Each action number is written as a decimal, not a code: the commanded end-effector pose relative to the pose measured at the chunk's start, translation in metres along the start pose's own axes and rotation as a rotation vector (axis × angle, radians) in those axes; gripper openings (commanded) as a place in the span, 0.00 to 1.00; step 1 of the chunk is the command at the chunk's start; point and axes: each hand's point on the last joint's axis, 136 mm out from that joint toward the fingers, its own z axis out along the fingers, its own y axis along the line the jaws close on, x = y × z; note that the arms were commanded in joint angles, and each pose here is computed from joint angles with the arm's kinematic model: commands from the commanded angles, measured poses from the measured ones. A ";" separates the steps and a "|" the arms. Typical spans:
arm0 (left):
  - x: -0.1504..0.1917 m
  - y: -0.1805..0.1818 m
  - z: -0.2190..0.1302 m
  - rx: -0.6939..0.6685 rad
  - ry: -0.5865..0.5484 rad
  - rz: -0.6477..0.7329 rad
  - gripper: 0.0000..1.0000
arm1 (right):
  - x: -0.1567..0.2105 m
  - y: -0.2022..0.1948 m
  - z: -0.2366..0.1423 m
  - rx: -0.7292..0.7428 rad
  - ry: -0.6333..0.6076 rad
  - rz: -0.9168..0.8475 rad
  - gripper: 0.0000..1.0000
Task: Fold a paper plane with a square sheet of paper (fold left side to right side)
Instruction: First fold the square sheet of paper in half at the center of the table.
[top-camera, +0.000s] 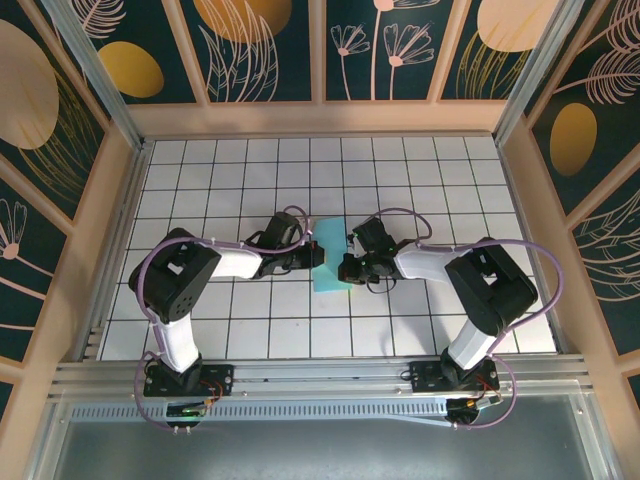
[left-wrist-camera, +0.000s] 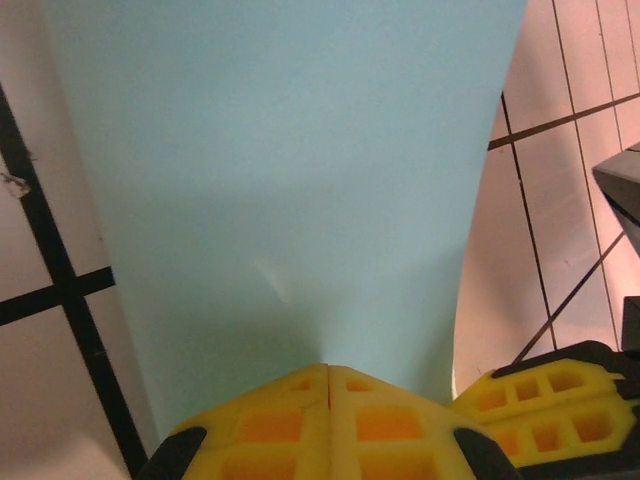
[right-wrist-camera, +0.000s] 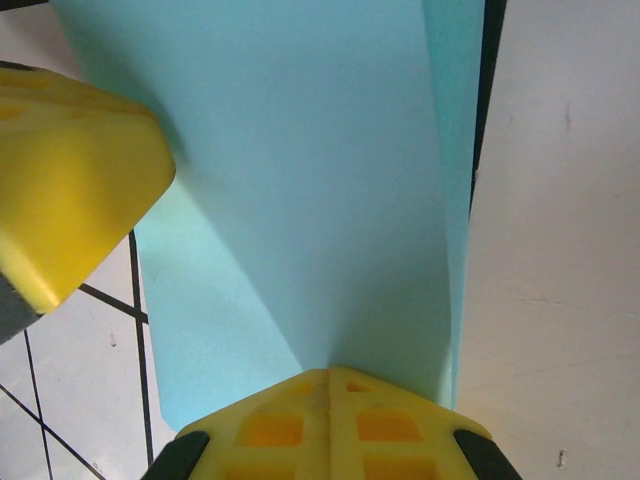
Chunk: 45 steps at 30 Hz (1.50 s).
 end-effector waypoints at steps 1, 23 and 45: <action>-0.004 0.002 0.003 0.008 -0.008 0.001 0.00 | 0.023 -0.039 0.010 0.155 0.069 0.023 0.00; -0.026 0.051 -0.002 -0.143 -0.075 -0.037 0.00 | 0.030 -0.054 0.009 0.198 0.090 0.028 0.00; -0.064 0.086 -0.020 -0.197 -0.152 -0.084 0.00 | 0.027 -0.053 0.008 0.193 0.084 0.025 0.00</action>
